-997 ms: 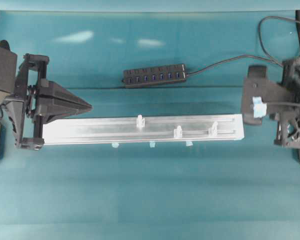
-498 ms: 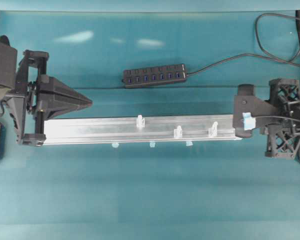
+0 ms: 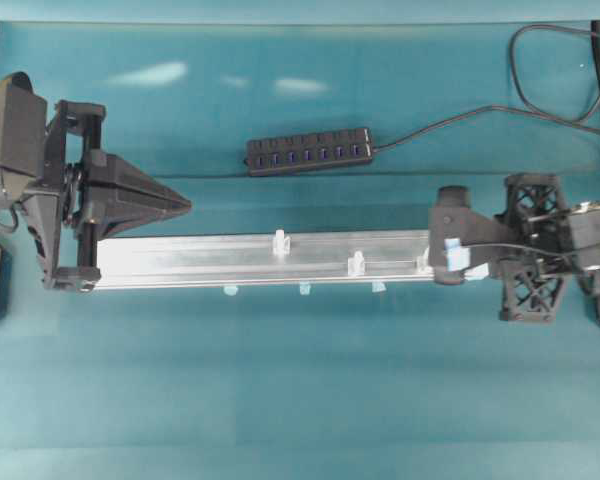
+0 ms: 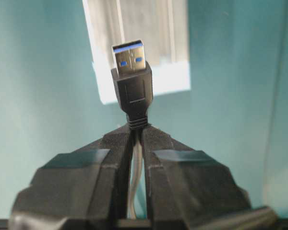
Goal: Pass the USB cable through three rings with both arms.
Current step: 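Push the plug leftward through the rightmost ring with the right gripper, then move the left gripper right to meet the plug past the ring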
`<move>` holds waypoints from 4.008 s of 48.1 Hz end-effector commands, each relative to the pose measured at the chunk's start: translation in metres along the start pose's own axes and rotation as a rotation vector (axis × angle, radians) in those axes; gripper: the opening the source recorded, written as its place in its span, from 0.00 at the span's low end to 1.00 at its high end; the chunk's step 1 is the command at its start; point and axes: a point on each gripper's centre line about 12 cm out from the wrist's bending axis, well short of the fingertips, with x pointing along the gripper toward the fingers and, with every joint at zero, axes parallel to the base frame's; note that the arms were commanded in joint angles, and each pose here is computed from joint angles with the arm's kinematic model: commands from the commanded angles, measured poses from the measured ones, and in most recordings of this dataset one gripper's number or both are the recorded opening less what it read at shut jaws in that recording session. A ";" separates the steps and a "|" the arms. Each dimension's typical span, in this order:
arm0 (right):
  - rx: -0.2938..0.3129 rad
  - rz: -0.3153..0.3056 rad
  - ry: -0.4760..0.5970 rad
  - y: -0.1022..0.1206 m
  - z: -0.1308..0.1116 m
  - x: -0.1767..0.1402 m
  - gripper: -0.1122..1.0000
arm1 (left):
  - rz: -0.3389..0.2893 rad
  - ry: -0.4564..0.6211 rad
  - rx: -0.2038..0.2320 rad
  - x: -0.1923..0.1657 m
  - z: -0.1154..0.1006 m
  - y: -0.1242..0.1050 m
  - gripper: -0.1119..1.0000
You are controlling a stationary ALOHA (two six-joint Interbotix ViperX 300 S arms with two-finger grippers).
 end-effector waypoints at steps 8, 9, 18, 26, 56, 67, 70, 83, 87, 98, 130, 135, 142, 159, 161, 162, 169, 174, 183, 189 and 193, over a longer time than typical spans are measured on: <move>0.001 0.014 -0.014 0.004 0.011 0.008 0.03 | 0.003 -0.041 0.001 -0.002 0.014 0.001 0.12; 0.001 0.015 -0.017 0.004 0.011 0.008 0.03 | 0.003 -0.041 0.001 -0.002 0.014 0.001 0.12; -0.002 0.016 -0.014 0.005 0.011 0.011 0.03 | 0.003 -0.043 0.001 -0.002 0.014 0.001 0.12; 0.007 0.020 -0.028 0.003 0.013 0.012 0.03 | 0.003 -0.041 0.001 -0.002 0.014 0.001 0.12; 0.017 0.022 -0.030 0.000 0.015 0.021 0.03 | 0.003 -0.041 0.001 -0.002 0.014 0.001 0.12; 0.016 0.028 -0.045 0.001 0.018 0.025 0.03 | 0.003 -0.040 0.002 -0.002 0.014 0.001 0.12; 0.015 0.028 -0.041 0.002 0.019 0.027 0.03 | 0.003 -0.041 0.001 -0.002 0.014 0.001 0.12; 0.020 0.034 -0.056 0.003 0.023 0.028 0.03 | 0.003 -0.041 0.001 -0.002 0.014 0.001 0.12; 0.026 0.037 -0.074 0.003 0.026 0.027 0.03 | 0.003 -0.041 0.001 -0.002 0.014 0.001 0.12; 0.030 0.049 -0.132 0.004 0.038 0.021 0.03 | 0.003 -0.031 0.001 0.002 0.013 0.001 0.12; 0.020 0.058 -0.195 0.005 0.045 0.009 0.03 | 0.020 -0.001 -0.002 0.017 0.011 0.006 0.12; 0.019 0.064 -0.222 0.005 0.045 0.007 0.03 | 0.020 -0.006 -0.002 0.023 0.012 0.007 0.12; 0.013 0.065 -0.243 0.005 0.040 0.007 0.03 | 0.020 0.017 -0.011 0.041 0.006 0.007 0.12; 0.011 0.089 -0.334 0.006 0.029 0.006 0.03 | 0.019 0.090 -0.015 0.096 -0.012 0.008 0.12; 0.011 0.089 -0.336 0.006 0.027 0.006 0.03 | 0.019 0.095 -0.017 0.100 -0.012 0.008 0.12; 0.011 0.090 -0.338 0.006 0.027 0.006 0.03 | 0.019 0.098 -0.017 0.103 -0.012 0.008 0.12; 0.011 0.092 -0.348 0.006 0.024 0.006 0.03 | 0.019 0.113 -0.015 0.115 -0.014 0.008 0.38; 0.015 0.097 -0.360 0.006 0.021 0.006 0.03 | 0.018 0.123 -0.015 0.124 -0.016 0.008 0.67; 0.014 0.110 -0.415 0.006 0.016 0.004 0.03 | 0.019 0.135 -0.012 0.146 -0.015 0.009 0.92; 0.014 0.118 -0.448 0.007 0.014 0.003 0.03 | 0.018 0.137 -0.013 0.162 -0.013 0.008 0.91; 0.014 0.121 -0.458 0.007 0.014 0.003 0.03 | 0.015 0.133 -0.011 0.172 -0.011 0.007 0.91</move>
